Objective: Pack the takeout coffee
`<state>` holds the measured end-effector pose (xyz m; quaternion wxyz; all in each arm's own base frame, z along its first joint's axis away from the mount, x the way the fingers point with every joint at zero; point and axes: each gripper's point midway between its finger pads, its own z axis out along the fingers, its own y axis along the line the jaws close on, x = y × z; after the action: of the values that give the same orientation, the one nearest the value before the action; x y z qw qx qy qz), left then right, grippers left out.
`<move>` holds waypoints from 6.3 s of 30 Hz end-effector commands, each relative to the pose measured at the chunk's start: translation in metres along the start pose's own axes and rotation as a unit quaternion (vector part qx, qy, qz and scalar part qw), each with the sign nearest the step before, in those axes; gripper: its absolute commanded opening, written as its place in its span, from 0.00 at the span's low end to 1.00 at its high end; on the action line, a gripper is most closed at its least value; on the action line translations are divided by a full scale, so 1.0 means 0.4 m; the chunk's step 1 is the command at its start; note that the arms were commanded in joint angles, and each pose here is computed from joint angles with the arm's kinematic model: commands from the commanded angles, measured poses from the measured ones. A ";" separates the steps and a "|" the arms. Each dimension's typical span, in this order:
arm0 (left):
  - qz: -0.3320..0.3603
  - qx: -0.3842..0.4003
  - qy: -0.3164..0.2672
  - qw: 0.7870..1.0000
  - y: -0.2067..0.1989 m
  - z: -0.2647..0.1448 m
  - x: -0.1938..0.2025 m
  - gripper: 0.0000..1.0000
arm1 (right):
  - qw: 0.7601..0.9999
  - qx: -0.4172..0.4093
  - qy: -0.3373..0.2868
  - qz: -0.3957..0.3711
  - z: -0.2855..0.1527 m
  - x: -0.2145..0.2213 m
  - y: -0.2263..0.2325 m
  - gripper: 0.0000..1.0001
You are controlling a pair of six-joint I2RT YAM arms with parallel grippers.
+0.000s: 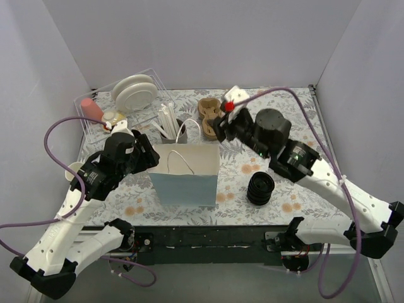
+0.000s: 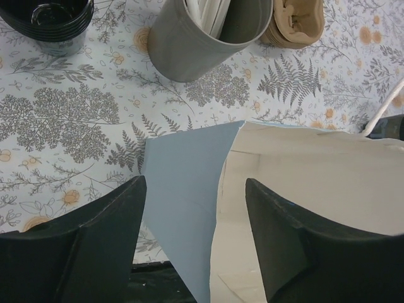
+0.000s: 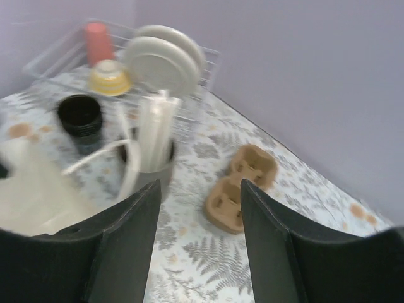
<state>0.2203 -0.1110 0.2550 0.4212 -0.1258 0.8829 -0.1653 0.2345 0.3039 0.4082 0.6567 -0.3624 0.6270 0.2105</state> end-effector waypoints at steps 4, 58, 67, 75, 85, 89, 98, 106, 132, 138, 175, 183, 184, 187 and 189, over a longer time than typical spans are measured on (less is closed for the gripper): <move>0.010 0.062 -0.019 0.998 -0.043 -0.053 -0.025 0.69 | 0.980 0.152 0.055 0.119 0.126 0.138 -0.311 0.60; -0.034 0.069 -0.068 0.995 -0.012 -0.118 -0.045 0.84 | 0.902 0.167 0.309 0.251 0.559 0.811 -0.385 0.56; -0.043 0.075 -0.065 0.994 -0.014 -0.119 -0.038 0.85 | 0.896 0.178 0.319 0.251 0.559 0.845 -0.372 0.52; -0.042 0.072 -0.066 0.994 -0.012 -0.120 -0.040 0.85 | 0.886 0.201 0.339 0.246 0.545 0.887 -0.374 0.51; -0.041 0.067 -0.067 0.995 -0.009 -0.117 -0.041 0.85 | 0.895 0.207 0.322 0.232 0.541 0.848 -0.390 0.31; -0.042 0.071 -0.069 0.994 -0.012 -0.122 -0.045 0.85 | 0.909 0.202 0.287 0.223 0.550 0.753 -0.416 0.30; -0.041 0.071 -0.071 0.994 -0.010 -0.128 -0.046 0.86 | 0.933 0.193 0.220 0.211 0.563 0.619 -0.450 0.30; -0.035 0.060 -0.066 0.995 -0.006 -0.118 -0.045 0.86 | 0.940 0.196 0.209 0.186 0.536 0.540 -0.485 0.30; -0.055 0.033 -0.034 0.997 -0.007 -0.065 -0.020 0.62 | 0.970 -0.229 -0.045 0.062 0.017 -0.149 -0.080 0.27; -0.071 0.045 -0.033 0.996 -0.018 -0.072 -0.021 0.60 | 0.953 -0.294 -0.044 0.053 -0.021 -0.113 0.046 0.27; -0.093 0.043 -0.020 0.995 -0.013 -0.053 0.007 0.13 | 0.939 -0.328 0.092 0.045 0.074 0.137 0.254 0.23; -0.087 0.045 -0.009 0.995 -0.017 -0.040 0.019 0.11 | 0.951 -0.293 0.077 0.056 0.095 0.099 0.237 0.25; -0.087 0.045 -0.010 0.995 -0.017 -0.040 0.018 0.11 | 0.956 -0.277 0.076 0.055 0.102 0.095 0.223 0.25; -0.087 0.047 -0.013 0.995 -0.018 -0.043 0.016 0.15 | 0.966 -0.241 0.072 0.052 0.112 0.086 0.194 0.25; -0.085 0.047 -0.013 0.995 -0.017 -0.043 0.015 0.15 | 0.970 -0.227 0.073 0.054 0.117 0.086 0.182 0.25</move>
<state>0.2042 -0.1161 0.2642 0.4196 -0.1907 0.8546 -0.2390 0.2019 0.3831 0.3297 0.4462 -0.5151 0.6293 0.3736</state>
